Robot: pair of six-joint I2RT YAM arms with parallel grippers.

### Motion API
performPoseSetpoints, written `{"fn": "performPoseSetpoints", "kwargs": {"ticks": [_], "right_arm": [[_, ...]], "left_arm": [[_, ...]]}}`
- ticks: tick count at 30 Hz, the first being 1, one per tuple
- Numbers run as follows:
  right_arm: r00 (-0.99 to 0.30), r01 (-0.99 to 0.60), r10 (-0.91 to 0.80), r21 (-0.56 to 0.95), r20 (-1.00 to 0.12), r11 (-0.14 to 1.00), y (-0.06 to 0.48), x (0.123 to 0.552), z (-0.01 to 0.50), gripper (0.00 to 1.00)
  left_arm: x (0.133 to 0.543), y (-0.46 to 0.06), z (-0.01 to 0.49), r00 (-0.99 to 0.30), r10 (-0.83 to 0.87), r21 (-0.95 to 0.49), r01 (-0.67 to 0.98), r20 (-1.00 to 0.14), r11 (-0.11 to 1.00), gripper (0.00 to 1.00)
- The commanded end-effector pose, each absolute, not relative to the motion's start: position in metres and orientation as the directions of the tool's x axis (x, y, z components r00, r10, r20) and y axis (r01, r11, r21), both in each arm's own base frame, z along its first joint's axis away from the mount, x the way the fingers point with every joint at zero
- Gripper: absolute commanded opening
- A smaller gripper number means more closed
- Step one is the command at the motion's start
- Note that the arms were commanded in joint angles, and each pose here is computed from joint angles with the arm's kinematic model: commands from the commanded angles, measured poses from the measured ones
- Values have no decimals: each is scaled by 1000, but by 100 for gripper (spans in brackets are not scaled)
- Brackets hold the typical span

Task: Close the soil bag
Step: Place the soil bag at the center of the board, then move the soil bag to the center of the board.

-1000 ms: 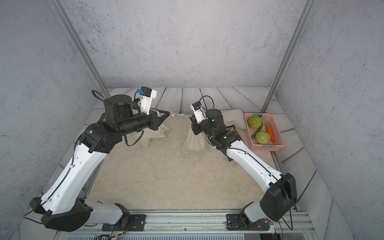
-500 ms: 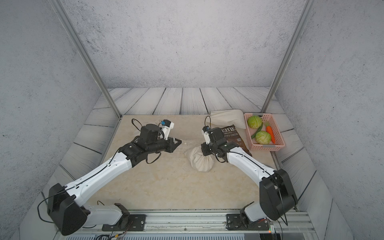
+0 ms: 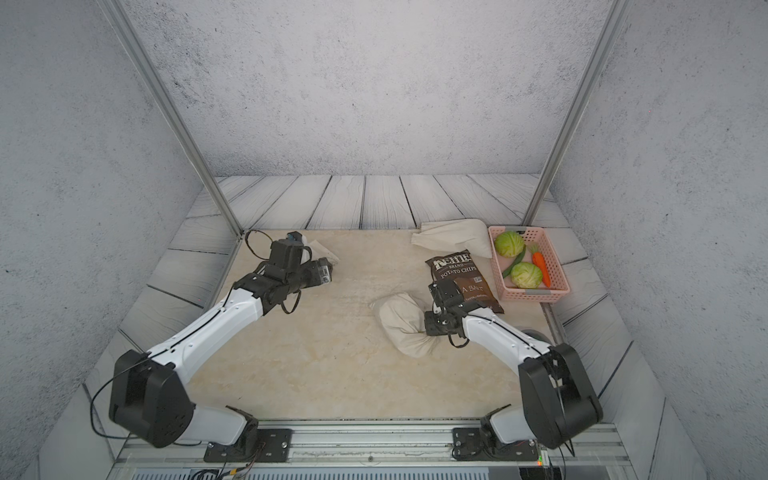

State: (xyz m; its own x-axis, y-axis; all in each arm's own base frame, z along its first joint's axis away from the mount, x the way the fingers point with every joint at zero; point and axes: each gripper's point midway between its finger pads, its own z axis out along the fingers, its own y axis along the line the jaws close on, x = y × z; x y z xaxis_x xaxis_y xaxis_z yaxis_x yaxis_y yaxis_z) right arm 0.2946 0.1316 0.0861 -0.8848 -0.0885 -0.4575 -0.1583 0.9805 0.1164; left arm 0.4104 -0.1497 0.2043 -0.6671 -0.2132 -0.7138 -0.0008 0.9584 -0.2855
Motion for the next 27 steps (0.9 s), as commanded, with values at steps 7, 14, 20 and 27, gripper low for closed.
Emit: {"fn": "performPoseSetpoints", "kwargs": {"ticks": [7, 14, 20, 27], "right_arm": [[-733, -190, -78, 93, -675, 977, 116, 288, 173, 93], [-641, -191, -49, 98, -766, 977, 112, 290, 195, 98], [-625, -268, -74, 124, -777, 955, 129, 297, 200, 98], [-609, -373, -63, 215, -791, 903, 163, 312, 207, 98]], "left_arm": [[477, -140, 153, -779, -158, -142, -89, -607, 986, 97], [497, -157, 91, -866, -145, -132, -93, -479, 987, 90], [498, -160, 82, -871, -138, -146, -78, -472, 986, 18], [474, -198, 144, -782, -88, -361, 182, -618, 915, 0]]}}
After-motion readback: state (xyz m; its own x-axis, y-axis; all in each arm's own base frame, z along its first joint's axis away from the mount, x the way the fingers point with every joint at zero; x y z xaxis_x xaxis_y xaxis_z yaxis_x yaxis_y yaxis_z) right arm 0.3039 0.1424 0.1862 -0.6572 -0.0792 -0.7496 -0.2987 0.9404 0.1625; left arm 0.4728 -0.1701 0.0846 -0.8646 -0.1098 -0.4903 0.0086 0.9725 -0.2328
